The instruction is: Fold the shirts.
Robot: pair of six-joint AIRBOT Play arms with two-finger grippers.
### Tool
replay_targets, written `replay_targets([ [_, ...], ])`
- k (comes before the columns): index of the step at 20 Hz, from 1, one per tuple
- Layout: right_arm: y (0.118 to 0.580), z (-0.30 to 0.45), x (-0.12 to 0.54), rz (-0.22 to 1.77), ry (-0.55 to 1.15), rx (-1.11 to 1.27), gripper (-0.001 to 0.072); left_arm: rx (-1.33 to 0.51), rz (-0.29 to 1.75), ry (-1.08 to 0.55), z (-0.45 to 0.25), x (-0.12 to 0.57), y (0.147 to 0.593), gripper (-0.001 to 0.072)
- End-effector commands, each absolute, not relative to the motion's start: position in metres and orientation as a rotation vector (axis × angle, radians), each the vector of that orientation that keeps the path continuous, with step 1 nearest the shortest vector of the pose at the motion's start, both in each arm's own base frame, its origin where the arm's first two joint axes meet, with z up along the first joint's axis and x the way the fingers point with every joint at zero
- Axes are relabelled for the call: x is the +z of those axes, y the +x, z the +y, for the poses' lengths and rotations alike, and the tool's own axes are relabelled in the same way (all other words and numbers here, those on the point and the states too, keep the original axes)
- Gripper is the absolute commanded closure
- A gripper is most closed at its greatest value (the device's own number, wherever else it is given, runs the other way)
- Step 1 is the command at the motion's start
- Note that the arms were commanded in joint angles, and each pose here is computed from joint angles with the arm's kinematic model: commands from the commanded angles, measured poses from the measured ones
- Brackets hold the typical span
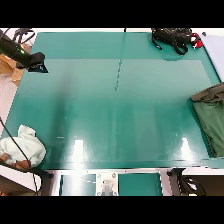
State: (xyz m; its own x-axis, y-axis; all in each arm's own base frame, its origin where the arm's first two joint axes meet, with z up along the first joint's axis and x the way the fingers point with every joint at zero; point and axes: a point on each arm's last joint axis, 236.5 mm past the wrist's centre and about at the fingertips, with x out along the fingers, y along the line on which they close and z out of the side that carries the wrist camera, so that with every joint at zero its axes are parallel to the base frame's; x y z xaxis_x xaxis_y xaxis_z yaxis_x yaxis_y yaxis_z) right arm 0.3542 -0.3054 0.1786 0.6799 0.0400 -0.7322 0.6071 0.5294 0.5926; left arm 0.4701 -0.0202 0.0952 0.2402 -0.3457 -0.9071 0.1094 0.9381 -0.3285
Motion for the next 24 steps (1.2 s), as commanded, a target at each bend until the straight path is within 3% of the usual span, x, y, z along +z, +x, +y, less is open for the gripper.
replay_targets([
  [1, 0.329, -0.305, 0.17, 0.834, 1.04, -0.431, 0.0688, -0.315, 1.293, -0.233, -0.022, 0.097, 0.47, 0.0685],
  [5, 0.294, -0.3, 0.178, 0.875, 1.099, -0.546, 0.0687, -0.323, 1.306, -0.235, -0.024, 0.096, 0.467, 0.0685],
  [11, 0.181, -0.318, 0.126, 1.194, 1.053, -0.987, 0.0686, -0.334, 1.336, -0.231, -0.025, 0.095, 0.459, 0.0685],
  [15, 0.133, -0.306, 0.073, 1.42, 1.06, -1.108, 0.0684, -0.335, 1.342, -0.231, -0.025, 0.095, 0.458, 0.0685],
  [16, 0.123, -0.303, 0.059, 1.474, 1.056, -1.132, 0.0608, -0.336, 1.342, -0.231, -0.025, 0.095, 0.458, 0.0685],
  [17, 0.113, -0.296, 0.042, 1.535, 1.061, -1.139, 0.0394, -0.335, 1.342, -0.231, -0.025, 0.095, 0.458, 0.0685],
  [18, 0.101, -0.287, 0.028, 1.605, 1.069, -1.145, 0.0242, -0.335, 1.342, -0.231, -0.025, 0.095, 0.458, 0.0685],
  [19, 0.089, -0.277, 0.016, 1.676, 1.072, -1.153, 0.0196, -0.337, 1.341, -0.231, -0.025, 0.095, 0.458, 0.0685],
  [22, 0.096, -0.27, 0.003, 1.721, 1.087, -1.119, 0.0215, -0.369, 1.32, -0.25, -0.035, 0.099, 0.461, 0.0686],
  [24, 0.134, -0.274, 0.01, 1.651, 1.048, -1.041, 0.047, -0.406, 1.288, -0.281, -0.045, 0.105, 0.466, 0.0686],
])
